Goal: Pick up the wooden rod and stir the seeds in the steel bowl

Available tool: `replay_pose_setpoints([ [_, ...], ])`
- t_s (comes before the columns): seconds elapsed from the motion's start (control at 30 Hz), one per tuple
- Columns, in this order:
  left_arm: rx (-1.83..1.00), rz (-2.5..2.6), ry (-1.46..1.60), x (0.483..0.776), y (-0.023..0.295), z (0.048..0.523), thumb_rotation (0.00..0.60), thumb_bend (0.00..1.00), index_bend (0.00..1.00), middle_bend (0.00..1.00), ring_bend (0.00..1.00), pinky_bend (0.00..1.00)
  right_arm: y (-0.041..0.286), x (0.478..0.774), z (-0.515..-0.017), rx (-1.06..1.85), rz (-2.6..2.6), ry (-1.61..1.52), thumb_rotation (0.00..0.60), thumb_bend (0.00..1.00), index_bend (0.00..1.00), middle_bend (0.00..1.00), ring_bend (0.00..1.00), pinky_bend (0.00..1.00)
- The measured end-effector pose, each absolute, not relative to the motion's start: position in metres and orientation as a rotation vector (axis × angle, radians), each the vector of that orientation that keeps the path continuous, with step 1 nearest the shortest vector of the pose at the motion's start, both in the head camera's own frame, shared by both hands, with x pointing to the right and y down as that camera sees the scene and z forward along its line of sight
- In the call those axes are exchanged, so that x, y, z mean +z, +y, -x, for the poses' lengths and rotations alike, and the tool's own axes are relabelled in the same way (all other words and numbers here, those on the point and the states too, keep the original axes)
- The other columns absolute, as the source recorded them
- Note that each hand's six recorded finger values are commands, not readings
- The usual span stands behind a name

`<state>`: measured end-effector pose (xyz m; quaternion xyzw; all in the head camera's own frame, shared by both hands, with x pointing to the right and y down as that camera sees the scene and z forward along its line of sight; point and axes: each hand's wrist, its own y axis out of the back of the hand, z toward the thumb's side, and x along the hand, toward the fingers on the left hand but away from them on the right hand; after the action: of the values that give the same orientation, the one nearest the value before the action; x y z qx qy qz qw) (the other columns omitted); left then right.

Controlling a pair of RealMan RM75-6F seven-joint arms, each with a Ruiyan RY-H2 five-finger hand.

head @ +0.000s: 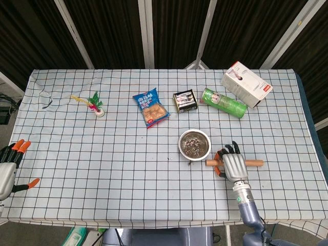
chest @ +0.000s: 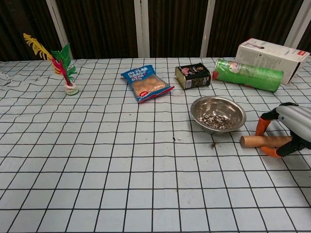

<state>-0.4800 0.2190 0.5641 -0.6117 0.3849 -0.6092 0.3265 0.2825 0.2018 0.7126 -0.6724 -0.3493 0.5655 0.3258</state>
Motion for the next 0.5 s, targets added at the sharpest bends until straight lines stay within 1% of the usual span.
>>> replay_pose_setpoints([
  [0.1, -1.596, 1.603, 1.009, 0.5641, 0.2189, 0.4800, 0.600, 0.05, 0.00, 0.00, 0.00, 0.00, 0.2027, 0.7131, -0.2820, 1.482, 1.768, -0.917, 0.600, 0.34, 0.52, 0.43, 0.20, 0.00],
  [0.27, -1.598, 1.603, 1.008, 0.5644, 0.2192, 0.4803, 0.600, 0.05, 0.00, 0.00, 0.00, 0.00, 0.2043, 0.7127, -0.2797, 1.477, 1.777, -0.913, 0.600, 0.34, 0.53, 0.43, 0.21, 0.00],
  [0.33, -1.598, 1.604, 1.009, 0.5644, 0.2192, 0.4803, 0.600, 0.05, 0.00, 0.00, 0.00, 0.00, 0.2049, 0.7124, -0.2786, 1.473, 1.780, -0.912, 0.600, 0.34, 0.55, 0.45, 0.22, 0.00],
  [0.4, -1.598, 1.605, 1.009, 0.5645, 0.2192, 0.4801, 0.600, 0.04, 0.00, 0.00, 0.00, 0.00, 0.2053, 0.7119, -0.2775, 1.469, 1.782, -0.910, 0.600, 0.38, 0.58, 0.48, 0.24, 0.00],
  [0.5, -1.600, 1.606, 1.010, 0.5646, 0.2192, 0.4802, 0.600, 0.05, 0.00, 0.00, 0.00, 0.00, 0.2065, 0.7118, -0.2760, 1.466, 1.790, -0.908, 0.600, 0.48, 0.64, 0.52, 0.27, 0.00],
])
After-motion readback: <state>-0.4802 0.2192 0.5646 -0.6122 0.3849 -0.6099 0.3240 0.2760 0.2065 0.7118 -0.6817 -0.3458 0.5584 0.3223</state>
